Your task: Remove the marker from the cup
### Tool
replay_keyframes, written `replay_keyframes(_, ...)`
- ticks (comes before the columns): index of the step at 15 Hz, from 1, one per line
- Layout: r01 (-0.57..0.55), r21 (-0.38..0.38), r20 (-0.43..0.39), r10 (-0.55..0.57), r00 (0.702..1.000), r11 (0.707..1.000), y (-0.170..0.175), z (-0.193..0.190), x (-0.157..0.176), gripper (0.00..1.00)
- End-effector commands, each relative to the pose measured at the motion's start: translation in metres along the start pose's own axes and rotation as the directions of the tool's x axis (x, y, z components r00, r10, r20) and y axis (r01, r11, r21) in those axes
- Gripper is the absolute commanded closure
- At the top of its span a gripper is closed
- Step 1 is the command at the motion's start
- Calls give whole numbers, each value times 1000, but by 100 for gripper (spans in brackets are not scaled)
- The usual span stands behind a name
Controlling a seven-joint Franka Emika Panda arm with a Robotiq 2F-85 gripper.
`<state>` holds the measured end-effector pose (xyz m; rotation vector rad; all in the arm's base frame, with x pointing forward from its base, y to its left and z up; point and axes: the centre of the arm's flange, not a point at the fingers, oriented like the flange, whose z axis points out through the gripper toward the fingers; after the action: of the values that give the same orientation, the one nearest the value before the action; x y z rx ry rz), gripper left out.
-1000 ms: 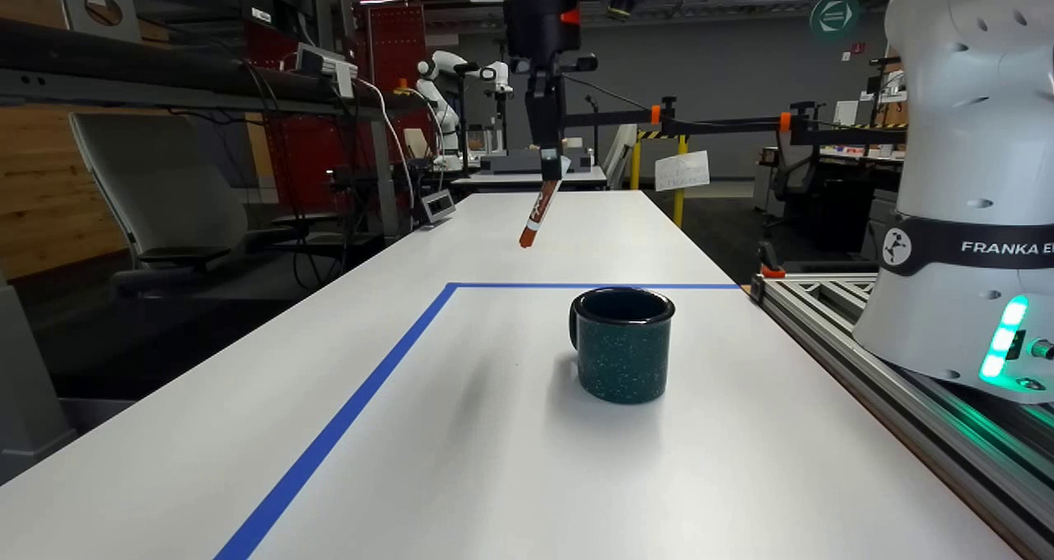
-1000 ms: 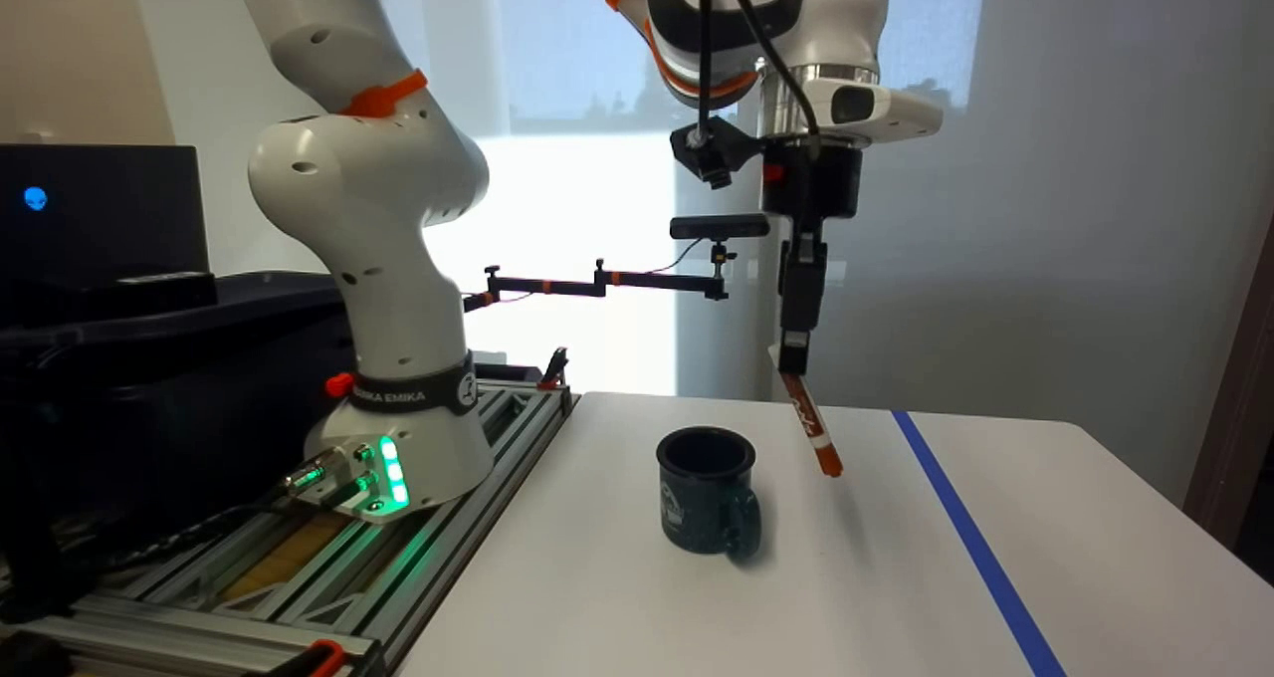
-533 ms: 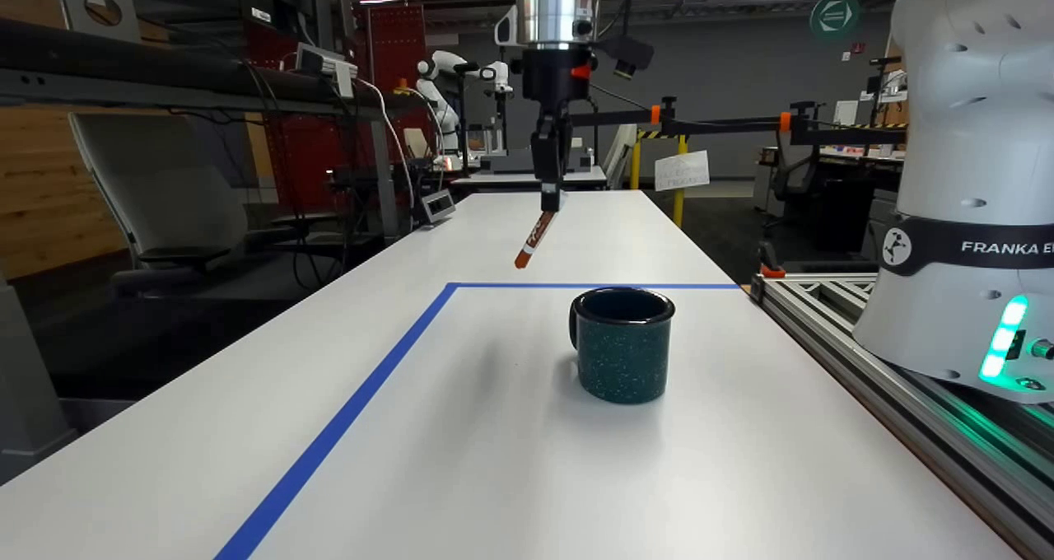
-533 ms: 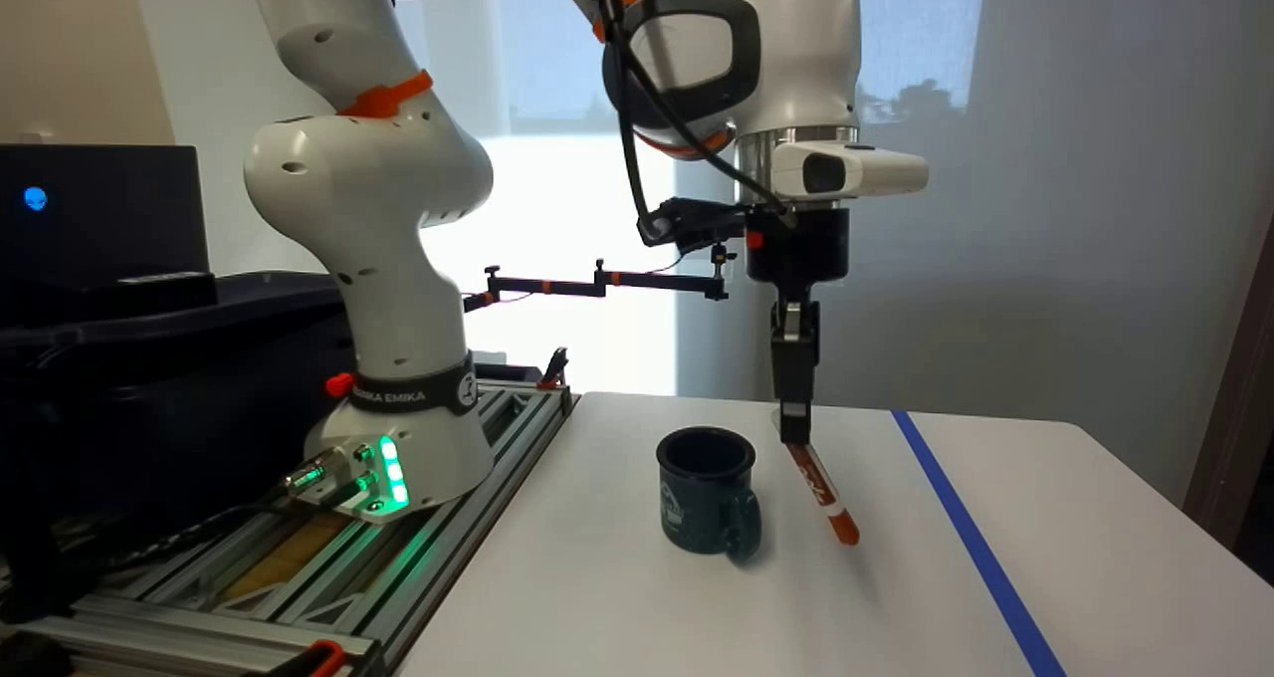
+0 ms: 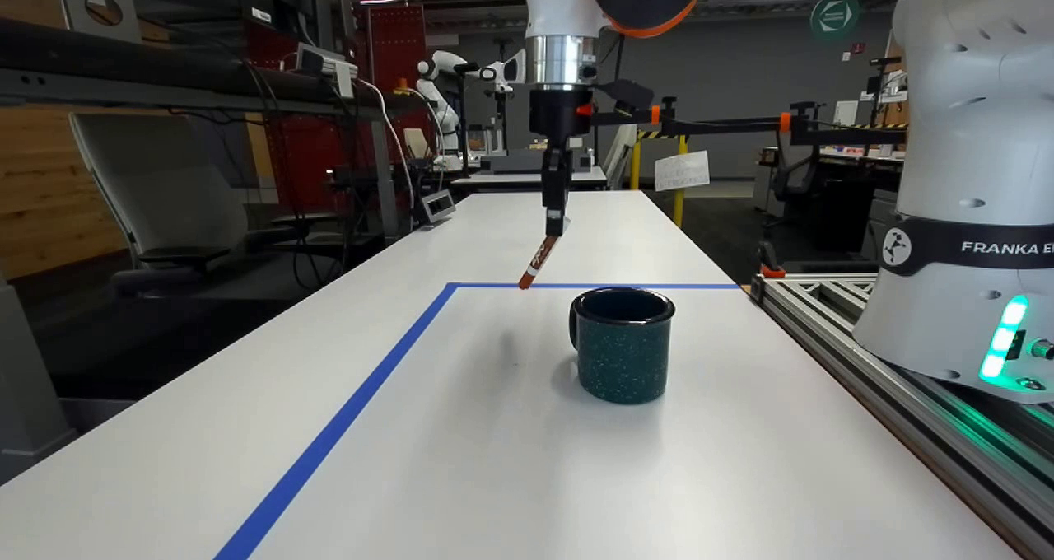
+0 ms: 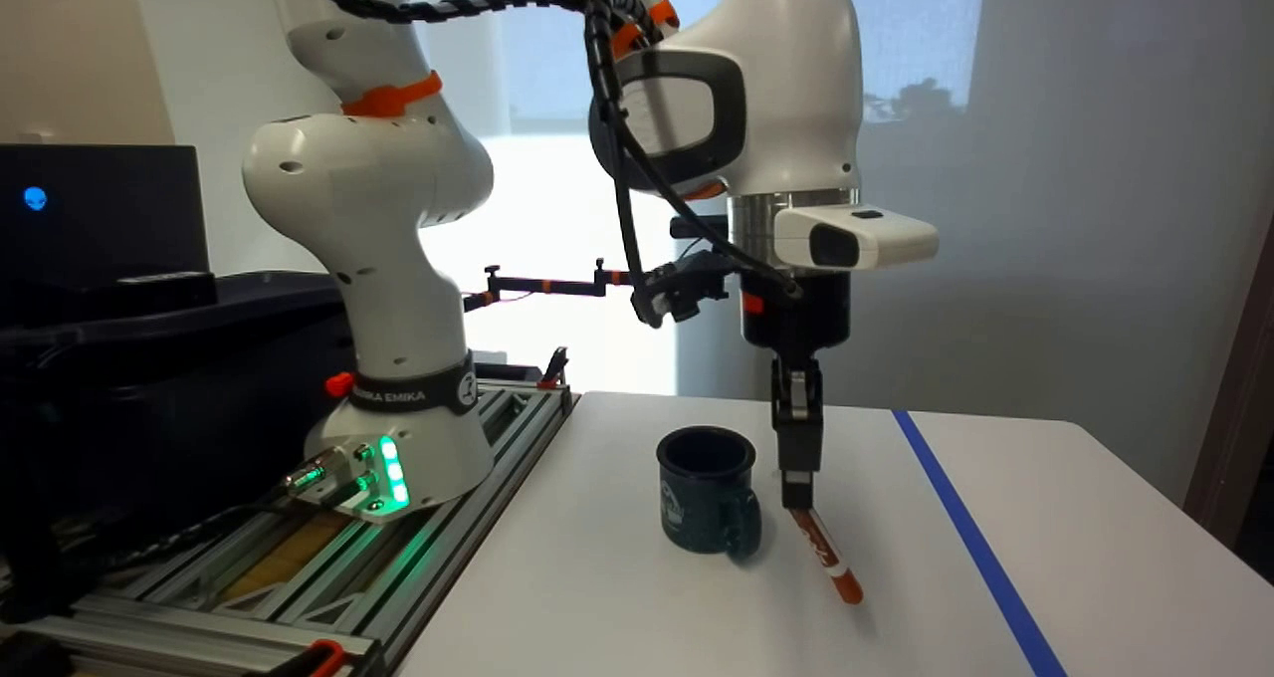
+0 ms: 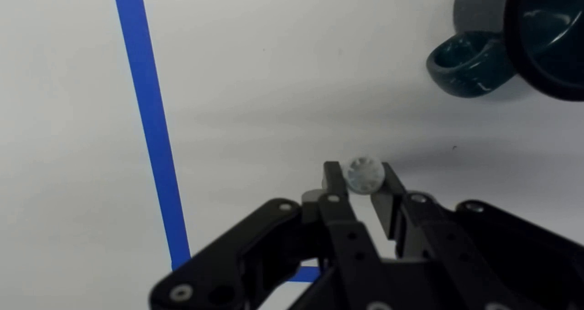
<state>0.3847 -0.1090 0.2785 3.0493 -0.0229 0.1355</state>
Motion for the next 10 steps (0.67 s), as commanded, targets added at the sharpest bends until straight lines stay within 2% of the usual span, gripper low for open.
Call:
replay_keyframes(1,82,14,-73,-81,994,997,-6,33,-23,95)
replay_keyframes(6,138,-14,-133,-139,981,990,-11,75,-30,95)
replay_keyframes(10,126,1,-105,-125,987,992,-17,98,-38,95)
